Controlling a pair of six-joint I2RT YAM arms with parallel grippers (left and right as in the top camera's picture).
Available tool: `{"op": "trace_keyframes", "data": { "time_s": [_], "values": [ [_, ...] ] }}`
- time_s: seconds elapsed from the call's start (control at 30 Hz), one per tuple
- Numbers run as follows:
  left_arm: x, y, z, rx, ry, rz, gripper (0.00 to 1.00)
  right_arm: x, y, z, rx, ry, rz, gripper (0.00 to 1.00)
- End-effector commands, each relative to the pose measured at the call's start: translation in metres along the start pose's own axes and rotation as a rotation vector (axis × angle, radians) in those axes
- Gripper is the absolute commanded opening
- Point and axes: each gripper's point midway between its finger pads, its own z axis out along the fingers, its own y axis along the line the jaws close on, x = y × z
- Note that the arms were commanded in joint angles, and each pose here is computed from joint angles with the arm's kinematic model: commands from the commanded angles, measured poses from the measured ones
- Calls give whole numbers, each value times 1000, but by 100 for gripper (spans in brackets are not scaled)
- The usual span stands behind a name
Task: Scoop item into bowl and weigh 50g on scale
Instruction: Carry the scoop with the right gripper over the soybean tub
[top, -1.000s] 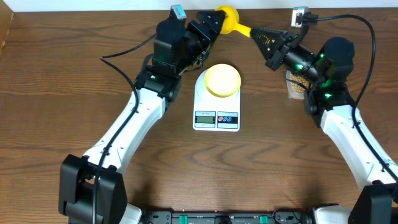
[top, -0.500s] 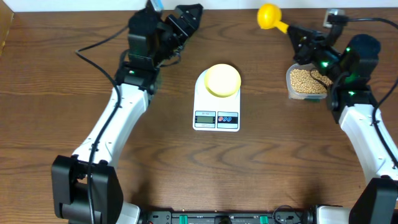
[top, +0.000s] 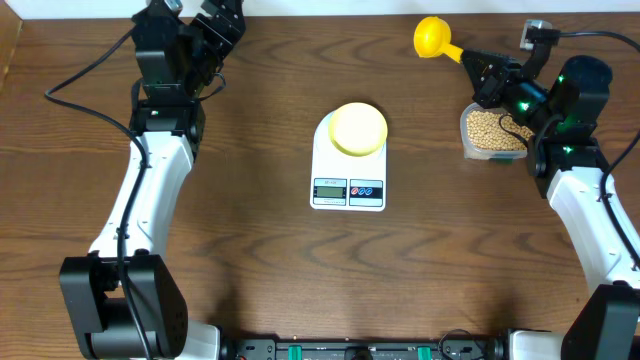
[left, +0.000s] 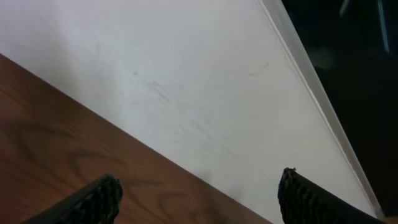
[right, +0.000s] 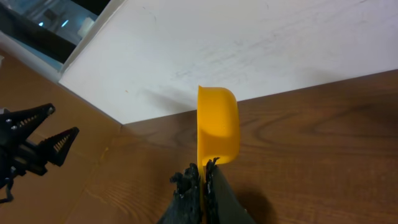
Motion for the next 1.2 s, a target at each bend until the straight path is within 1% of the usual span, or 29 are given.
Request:
{"op": "trace_keyframes", "data": {
  "time_s": [0.0, 0.2, 0.57, 0.93, 1.17],
  "values": [
    [-10, 0, -1, -16, -41, 31, 82, -2, 6, 1, -21, 4, 3, 1],
    [-18, 7, -1, -57, -91, 31, 82, 3, 1, 1, 0, 20, -3, 1],
    [-19, 7, -1, -57, -91, 31, 82, 9, -3, 1, 14, 42, -27, 1],
    [-18, 7, -1, -57, -91, 31, 82, 7, -6, 0, 32, 33, -45, 1],
    [-18, 7, -1, -56, -91, 20, 82, 12, -9, 0, 44, 49, -30, 1]
  ]
}}
